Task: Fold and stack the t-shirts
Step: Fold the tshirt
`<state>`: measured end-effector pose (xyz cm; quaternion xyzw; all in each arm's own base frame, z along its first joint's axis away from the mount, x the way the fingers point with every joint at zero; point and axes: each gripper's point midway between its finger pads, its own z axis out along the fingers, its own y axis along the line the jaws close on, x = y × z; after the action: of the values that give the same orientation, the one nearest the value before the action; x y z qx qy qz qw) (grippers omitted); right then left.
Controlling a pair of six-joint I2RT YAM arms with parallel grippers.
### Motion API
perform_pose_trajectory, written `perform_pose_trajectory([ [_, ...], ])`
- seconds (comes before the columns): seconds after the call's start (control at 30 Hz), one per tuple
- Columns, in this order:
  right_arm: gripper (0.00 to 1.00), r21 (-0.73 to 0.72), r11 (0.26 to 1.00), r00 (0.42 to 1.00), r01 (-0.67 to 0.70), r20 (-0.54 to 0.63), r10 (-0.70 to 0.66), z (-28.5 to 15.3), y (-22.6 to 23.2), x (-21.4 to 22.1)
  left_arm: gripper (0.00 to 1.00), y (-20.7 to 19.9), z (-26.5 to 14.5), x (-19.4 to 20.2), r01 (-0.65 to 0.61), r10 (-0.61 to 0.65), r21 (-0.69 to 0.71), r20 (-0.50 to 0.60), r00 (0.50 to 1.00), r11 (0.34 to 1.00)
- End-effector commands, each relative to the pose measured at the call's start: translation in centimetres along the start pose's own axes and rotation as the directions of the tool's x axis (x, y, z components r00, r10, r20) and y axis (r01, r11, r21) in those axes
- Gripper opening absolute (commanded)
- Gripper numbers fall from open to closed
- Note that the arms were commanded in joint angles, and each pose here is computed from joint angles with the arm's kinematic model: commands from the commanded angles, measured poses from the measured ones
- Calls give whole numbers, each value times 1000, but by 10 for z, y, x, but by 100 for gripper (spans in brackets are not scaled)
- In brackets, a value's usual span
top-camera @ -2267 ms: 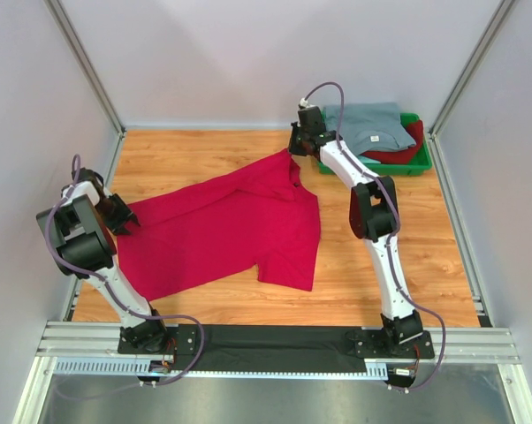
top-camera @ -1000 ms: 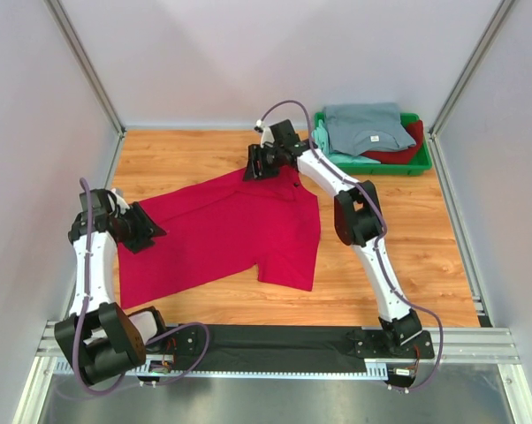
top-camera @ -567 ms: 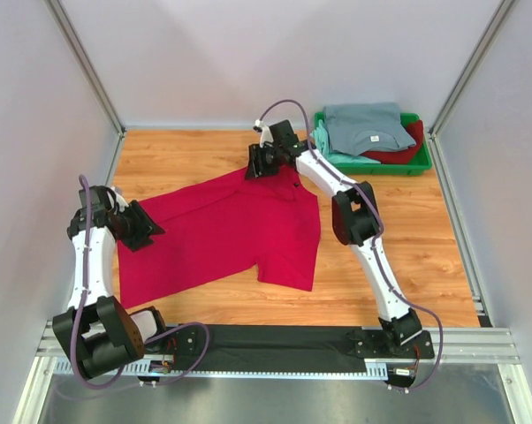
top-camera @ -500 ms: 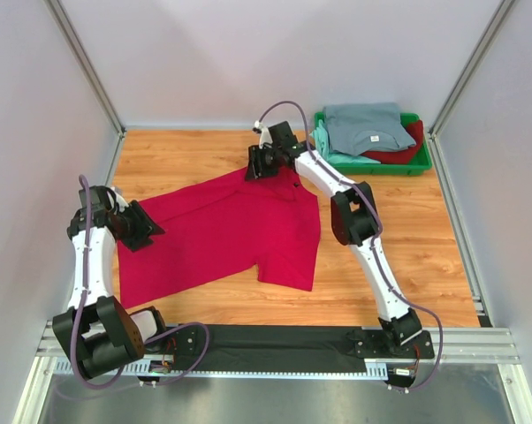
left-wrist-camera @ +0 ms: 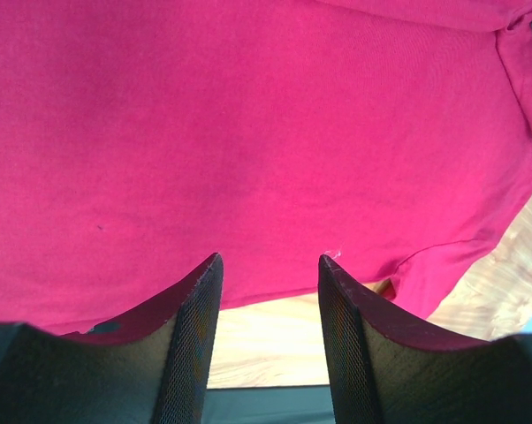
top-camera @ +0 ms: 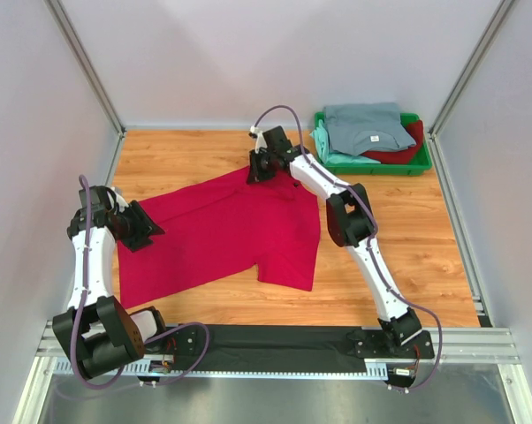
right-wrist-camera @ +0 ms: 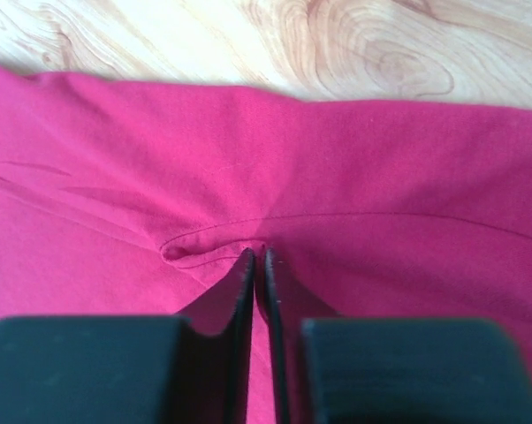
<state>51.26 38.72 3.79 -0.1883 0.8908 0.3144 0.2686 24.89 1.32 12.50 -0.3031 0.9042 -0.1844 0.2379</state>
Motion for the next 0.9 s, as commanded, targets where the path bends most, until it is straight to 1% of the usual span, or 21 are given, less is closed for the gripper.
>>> perform_pose_trajectory([
  [0.0,7,8,1000,998,28,61,-28,-18,15,-26,55,-3,-3,-4,-18,18,6,18,1000,1000],
  [0.03,3,14,1000,998,18,52,-19,-20,15,-23,55,-3,-3,-5,-19,19,8,21,1000,1000],
  [0.1,0,13,1000,998,19,60,-19,-31,20,-28,55,-3,-2,-4,-17,17,8,20,1000,1000],
  [0.27,0,54,999,998,5,57,-8,-54,25,-31,55,0,3,-6,-11,11,-1,19,1000,1000],
  [0.43,0,30,998,997,-46,65,44,-76,42,-37,55,5,12,-11,13,-12,-27,11,1000,1000],
  [0.57,0,33,994,994,-108,3,108,-80,45,-24,55,0,15,-22,15,-15,-11,14,1000,1000],
  [0.7,0,21,988,986,-155,-57,156,-79,52,-7,55,1,16,-33,4,-4,-31,23,1000,1000],
  [0.87,0,26,983,980,-180,-87,181,-83,67,5,54,10,21,-42,32,-32,-59,12,999,998],
])
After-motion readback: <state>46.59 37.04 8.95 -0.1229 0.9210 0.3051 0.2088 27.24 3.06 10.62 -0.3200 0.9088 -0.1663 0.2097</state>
